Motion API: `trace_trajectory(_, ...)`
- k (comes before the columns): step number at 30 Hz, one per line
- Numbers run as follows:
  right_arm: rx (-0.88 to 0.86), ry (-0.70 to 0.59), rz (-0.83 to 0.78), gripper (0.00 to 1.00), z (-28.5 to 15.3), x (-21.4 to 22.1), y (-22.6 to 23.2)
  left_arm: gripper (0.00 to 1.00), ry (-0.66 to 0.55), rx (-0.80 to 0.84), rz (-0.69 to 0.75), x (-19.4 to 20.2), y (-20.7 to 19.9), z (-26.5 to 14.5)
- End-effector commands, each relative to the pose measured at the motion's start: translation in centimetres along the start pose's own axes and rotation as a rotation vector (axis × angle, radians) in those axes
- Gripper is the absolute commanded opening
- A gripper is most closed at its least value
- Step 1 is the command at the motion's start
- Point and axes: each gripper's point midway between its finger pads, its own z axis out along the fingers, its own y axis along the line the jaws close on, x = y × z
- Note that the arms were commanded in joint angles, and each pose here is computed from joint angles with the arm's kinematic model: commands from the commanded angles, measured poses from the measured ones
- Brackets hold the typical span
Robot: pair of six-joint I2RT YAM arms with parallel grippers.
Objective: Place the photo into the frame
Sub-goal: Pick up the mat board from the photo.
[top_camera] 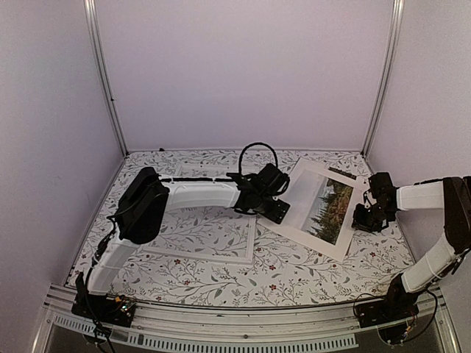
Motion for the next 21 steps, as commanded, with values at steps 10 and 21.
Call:
trace_trajectory(10,0.024,0.04,-0.017,0.17,-0.1,0.6,-0.2,0.65,0.06,-0.017,0.009,1.7,1.9,3.1)
trace_trajectory(21,0.01,0.041,-0.018,0.17,0.2,0.5,0.0,0.48,0.096,0.017,-0.058,3.3,2.6,2.6)
